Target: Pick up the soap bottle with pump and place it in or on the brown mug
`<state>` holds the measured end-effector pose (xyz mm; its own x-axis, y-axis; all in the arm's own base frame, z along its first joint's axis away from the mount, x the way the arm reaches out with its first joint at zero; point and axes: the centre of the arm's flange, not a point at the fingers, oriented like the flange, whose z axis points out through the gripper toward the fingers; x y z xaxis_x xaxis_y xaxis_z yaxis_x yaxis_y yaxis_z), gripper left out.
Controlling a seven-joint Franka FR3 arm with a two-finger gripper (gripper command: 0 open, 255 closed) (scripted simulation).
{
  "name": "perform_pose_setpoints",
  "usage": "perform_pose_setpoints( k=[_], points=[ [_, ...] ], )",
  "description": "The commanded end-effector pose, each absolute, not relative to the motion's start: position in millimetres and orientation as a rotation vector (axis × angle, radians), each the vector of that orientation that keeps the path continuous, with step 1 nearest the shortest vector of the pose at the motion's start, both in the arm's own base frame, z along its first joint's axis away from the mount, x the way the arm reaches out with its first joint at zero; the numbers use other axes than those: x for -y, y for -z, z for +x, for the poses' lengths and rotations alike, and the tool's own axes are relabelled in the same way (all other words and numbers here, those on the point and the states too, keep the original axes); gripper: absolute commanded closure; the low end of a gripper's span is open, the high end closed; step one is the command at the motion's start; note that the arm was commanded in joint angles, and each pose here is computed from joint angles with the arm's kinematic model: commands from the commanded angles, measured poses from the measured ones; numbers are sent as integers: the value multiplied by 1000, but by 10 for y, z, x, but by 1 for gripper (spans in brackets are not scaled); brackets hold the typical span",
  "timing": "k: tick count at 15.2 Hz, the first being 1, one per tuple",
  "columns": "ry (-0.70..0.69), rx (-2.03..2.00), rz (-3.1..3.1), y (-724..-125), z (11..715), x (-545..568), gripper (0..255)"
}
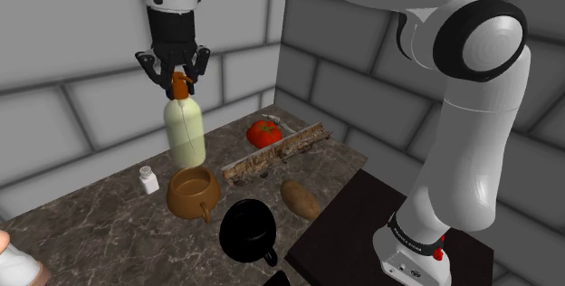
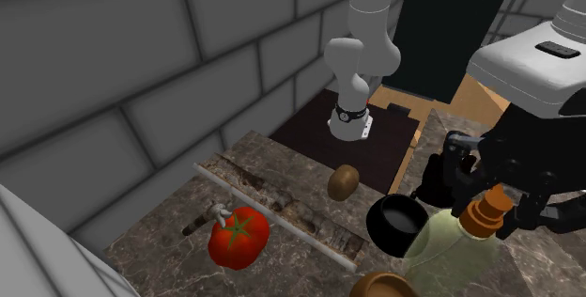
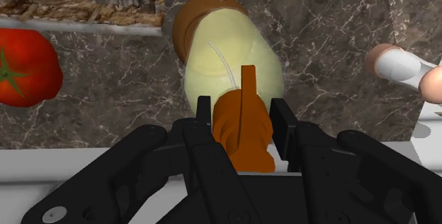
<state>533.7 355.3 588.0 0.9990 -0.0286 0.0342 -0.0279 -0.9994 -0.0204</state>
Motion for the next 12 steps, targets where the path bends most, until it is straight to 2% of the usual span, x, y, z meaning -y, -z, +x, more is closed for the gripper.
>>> perform_pose_setpoints(
  k=[1,12],
  points=[
    [55,-44,-3120,-5773,5339,-3542,255],
    [55,-44,-3120,-5193,5339,-3542,255]
  ],
)
